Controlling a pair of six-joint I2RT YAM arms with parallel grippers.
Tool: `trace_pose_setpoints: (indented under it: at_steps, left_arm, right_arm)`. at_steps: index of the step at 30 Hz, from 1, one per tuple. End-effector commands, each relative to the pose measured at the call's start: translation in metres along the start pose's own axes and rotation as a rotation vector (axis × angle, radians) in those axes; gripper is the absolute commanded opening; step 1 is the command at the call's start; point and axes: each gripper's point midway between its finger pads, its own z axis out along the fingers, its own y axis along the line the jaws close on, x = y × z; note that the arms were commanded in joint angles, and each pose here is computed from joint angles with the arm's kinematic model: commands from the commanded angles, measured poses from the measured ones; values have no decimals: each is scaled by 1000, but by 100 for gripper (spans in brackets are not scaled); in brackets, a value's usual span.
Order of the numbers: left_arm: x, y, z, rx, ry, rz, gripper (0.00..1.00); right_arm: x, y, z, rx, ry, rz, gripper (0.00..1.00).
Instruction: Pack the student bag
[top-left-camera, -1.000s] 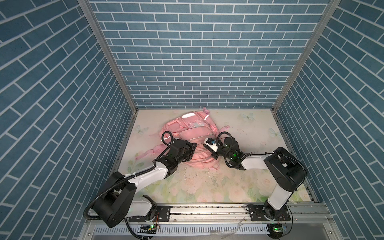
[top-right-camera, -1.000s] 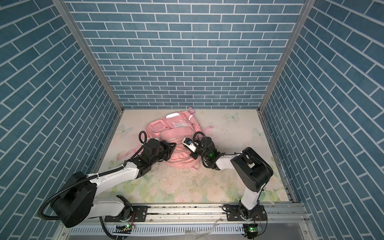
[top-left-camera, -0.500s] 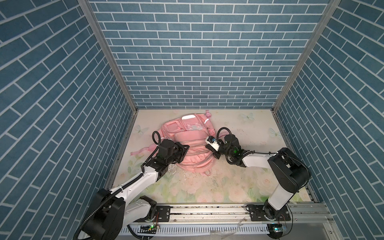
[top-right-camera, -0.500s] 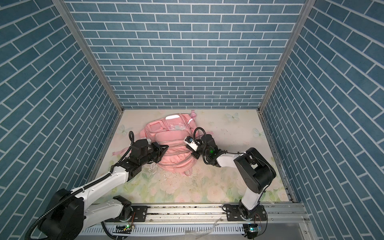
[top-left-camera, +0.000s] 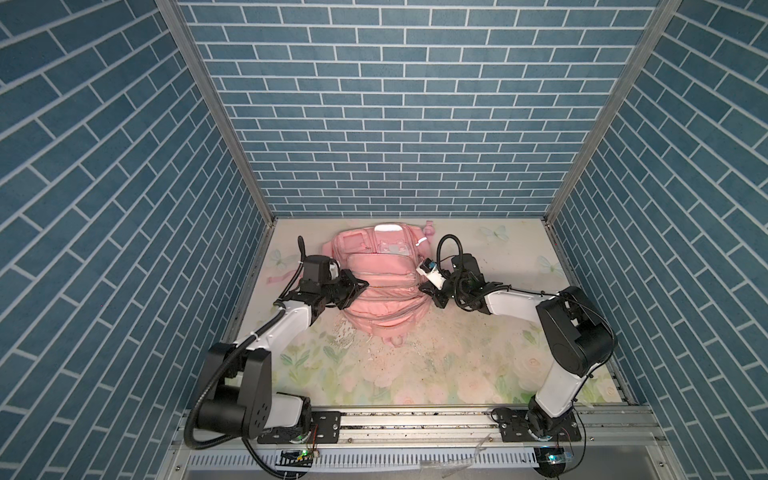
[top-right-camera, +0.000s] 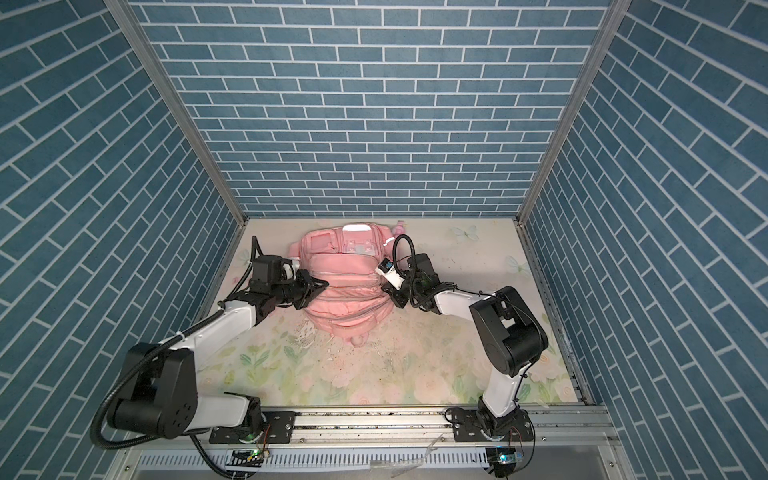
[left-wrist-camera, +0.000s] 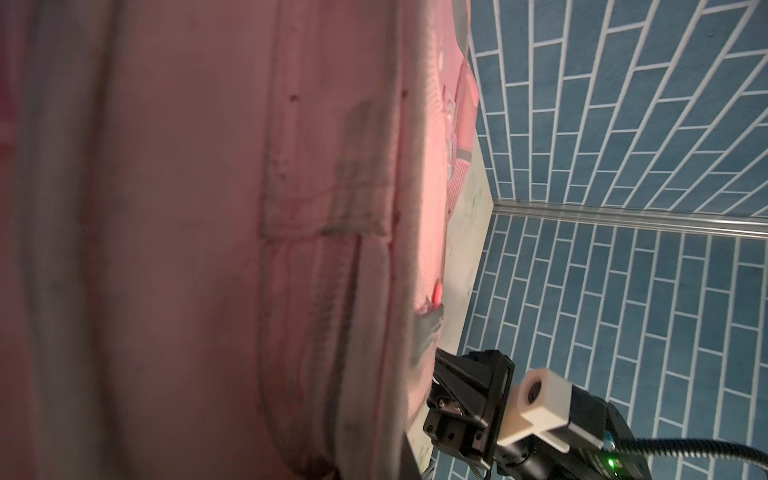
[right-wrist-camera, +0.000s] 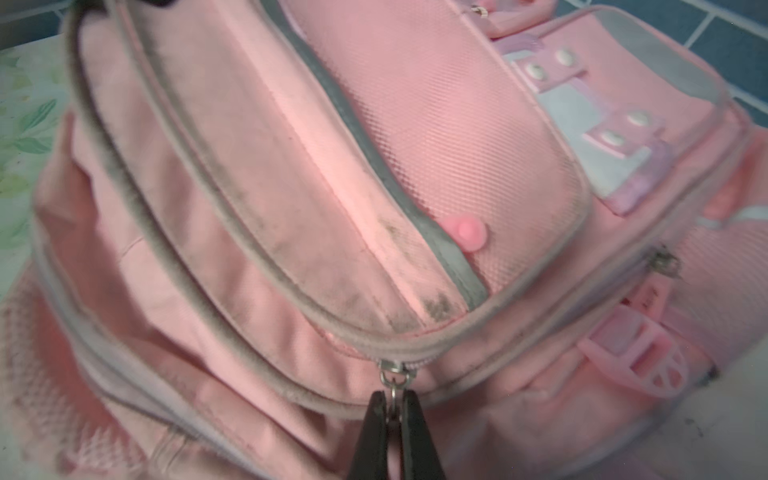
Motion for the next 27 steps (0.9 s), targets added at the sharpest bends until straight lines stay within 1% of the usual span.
trace_pose_setpoints:
  at_steps: [1,2,3,4,5,8,11,15,17,21,23,27]
  left_arm:
    - [-49,-3,-12,-39,-111,124,10]
    - [-54,-4,-12,-50,-115,121,28]
    - [-55,-6,-12,-54,-121,114,39]
    - [-52,-8,-11,-46,-122,103,45]
    - [-46,-9,-11,-39,-125,79,50]
    - [-17,-17,-7,9,-150,12,54]
    - [15,-28,1,66,-186,-44,54]
    - [46,-22,19,96,-195,-123,55]
    - [52,-17,28,84,-199,-145,55]
    - [47,-15,38,76,-248,-160,53]
    - [43,-17,41,80,-273,-164,50]
    - [36,-13,46,68,-305,-170,33]
  right_arm:
    - [-2,33,5,-70,50,-34,0]
    - [-6,36,10,-70,53,-35,0]
    - [-8,38,15,-71,59,-28,0]
    - [-10,37,19,-65,63,-18,0]
    - [-11,37,22,-64,63,-9,0]
    - [-15,37,25,-57,45,24,0]
    - [-15,40,23,-67,34,27,0]
    - [-13,43,21,-73,35,21,0]
    - [-14,44,20,-74,26,19,0]
    - [-14,48,19,-71,16,10,0]
    - [-11,49,18,-65,18,10,0]
    - [-8,48,15,-44,16,4,0]
